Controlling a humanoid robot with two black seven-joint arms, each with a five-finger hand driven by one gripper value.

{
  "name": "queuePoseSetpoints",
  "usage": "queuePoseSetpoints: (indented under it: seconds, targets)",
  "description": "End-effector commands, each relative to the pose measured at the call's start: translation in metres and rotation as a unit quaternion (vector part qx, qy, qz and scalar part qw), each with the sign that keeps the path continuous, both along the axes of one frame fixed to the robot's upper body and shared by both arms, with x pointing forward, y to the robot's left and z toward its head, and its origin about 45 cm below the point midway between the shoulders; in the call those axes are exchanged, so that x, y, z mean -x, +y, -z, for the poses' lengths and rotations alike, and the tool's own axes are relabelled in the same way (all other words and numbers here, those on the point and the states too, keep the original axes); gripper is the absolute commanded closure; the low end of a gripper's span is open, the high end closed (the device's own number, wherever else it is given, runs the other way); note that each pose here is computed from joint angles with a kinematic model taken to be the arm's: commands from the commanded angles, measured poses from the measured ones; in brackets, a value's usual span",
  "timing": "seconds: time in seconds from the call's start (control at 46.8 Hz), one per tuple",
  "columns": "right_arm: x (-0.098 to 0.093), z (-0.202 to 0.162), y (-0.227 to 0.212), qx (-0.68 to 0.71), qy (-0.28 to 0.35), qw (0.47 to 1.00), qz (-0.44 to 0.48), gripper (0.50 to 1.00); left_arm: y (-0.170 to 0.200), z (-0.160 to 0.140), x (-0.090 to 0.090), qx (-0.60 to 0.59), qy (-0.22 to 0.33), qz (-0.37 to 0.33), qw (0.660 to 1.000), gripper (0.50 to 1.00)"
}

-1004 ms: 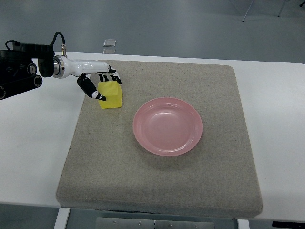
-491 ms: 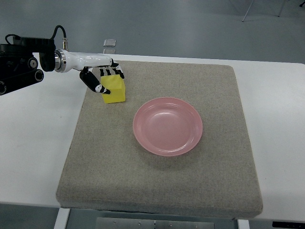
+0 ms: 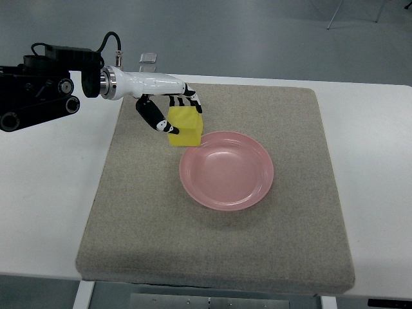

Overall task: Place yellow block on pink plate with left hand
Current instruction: 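Carry the yellow cube with the left hand onto the pink plate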

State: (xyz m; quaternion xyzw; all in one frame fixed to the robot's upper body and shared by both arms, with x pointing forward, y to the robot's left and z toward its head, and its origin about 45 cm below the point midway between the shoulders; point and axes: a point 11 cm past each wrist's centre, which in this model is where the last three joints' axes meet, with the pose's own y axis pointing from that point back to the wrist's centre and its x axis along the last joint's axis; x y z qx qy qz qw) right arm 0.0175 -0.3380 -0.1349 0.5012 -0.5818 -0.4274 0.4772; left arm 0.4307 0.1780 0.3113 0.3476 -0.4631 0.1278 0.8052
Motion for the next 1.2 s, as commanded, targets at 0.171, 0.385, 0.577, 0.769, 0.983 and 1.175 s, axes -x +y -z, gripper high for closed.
queuePoseSetpoints:
  seconds: [0.171, 0.385, 0.577, 0.769, 0.983, 1.175]
  targets:
    - [0.0, 0.0, 0.0, 0.001, 0.0, 1.0, 0.0, 0.576, -0.032, 0.005, 0.031, -0.006, 0.005, 0.071, 0.997, 0.913]
    - [0.0, 0.0, 0.0, 0.0, 0.0, 1.0, 0.0, 0.576, -0.047, 0.011, 0.036, -0.012, 0.004, 0.094, 0.995, 0.911]
    - [0.0, 0.0, 0.0, 0.0, 0.0, 1.0, 0.0, 0.576, -0.056, 0.018, 0.032, -0.014, 0.006, 0.095, 0.995, 0.887]
    - [0.0, 0.0, 0.0, 0.0, 0.0, 1.0, 0.0, 0.576, -0.055, 0.019, 0.025, -0.017, 0.002, 0.087, 0.996, 0.879]
    - [0.0, 0.0, 0.0, 0.0, 0.0, 1.0, 0.0, 0.576, -0.055, 0.031, 0.03, -0.017, 0.017, 0.089, 0.996, 0.825]
    - [0.0, 0.0, 0.0, 0.001, 0.0, 1.0, 0.0, 0.576, -0.054, 0.033, 0.031, -0.018, 0.02, 0.088, 0.996, 0.804]
